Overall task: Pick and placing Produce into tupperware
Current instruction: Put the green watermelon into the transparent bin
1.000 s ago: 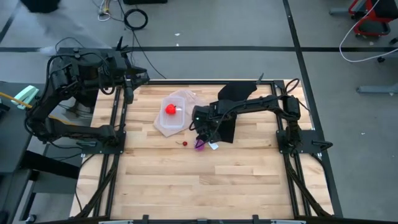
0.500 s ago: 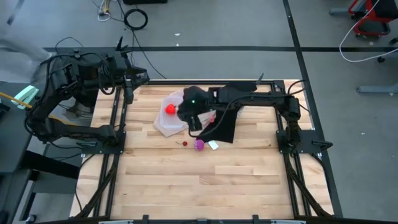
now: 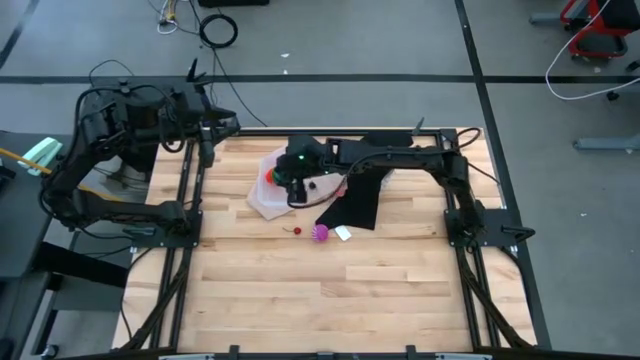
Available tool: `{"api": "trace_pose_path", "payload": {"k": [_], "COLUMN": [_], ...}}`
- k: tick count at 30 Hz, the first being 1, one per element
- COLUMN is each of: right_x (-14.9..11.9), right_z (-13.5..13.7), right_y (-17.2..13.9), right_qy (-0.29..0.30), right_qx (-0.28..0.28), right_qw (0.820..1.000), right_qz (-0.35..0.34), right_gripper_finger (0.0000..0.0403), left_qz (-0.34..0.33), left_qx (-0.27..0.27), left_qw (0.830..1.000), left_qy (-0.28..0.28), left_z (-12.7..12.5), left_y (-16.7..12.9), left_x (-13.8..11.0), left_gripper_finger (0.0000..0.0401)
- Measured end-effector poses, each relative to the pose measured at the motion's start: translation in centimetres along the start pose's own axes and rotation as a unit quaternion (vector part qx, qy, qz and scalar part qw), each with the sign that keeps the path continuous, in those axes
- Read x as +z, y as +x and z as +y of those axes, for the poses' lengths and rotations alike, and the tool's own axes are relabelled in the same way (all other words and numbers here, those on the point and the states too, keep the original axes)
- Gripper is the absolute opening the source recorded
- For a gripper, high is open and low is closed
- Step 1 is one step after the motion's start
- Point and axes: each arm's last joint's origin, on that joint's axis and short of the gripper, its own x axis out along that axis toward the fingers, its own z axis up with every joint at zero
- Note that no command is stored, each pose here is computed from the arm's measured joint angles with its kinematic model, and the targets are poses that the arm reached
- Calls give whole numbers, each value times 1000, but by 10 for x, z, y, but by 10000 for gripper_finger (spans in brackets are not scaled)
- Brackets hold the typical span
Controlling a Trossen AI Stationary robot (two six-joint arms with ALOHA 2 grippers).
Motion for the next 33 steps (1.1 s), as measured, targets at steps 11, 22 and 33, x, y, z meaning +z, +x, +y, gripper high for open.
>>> {"api": "trace_pose_path", "payload": {"k": [11, 22, 33], "right_x": [16, 1, -14], "right_z": [-6, -15, -14], "right_y": [44, 60, 68], "right_qy": [36, 52, 103], "right_qx": [9, 16, 34], "right_qw": [999, 997, 992], "right_qz": [-24, 48, 71], "right_gripper_finger": [289, 289, 289], "left_qz": [3, 13, 12], "left_qx": [0, -2, -2], "left_qw": [1000, 1000, 1000], "left_qy": [1, -1, 1], "left_z": [0, -1, -1], "left_y": [-1, -2, -2], "left_x": [-1, -3, -3], "left_gripper_finger": [184, 182, 182]}}
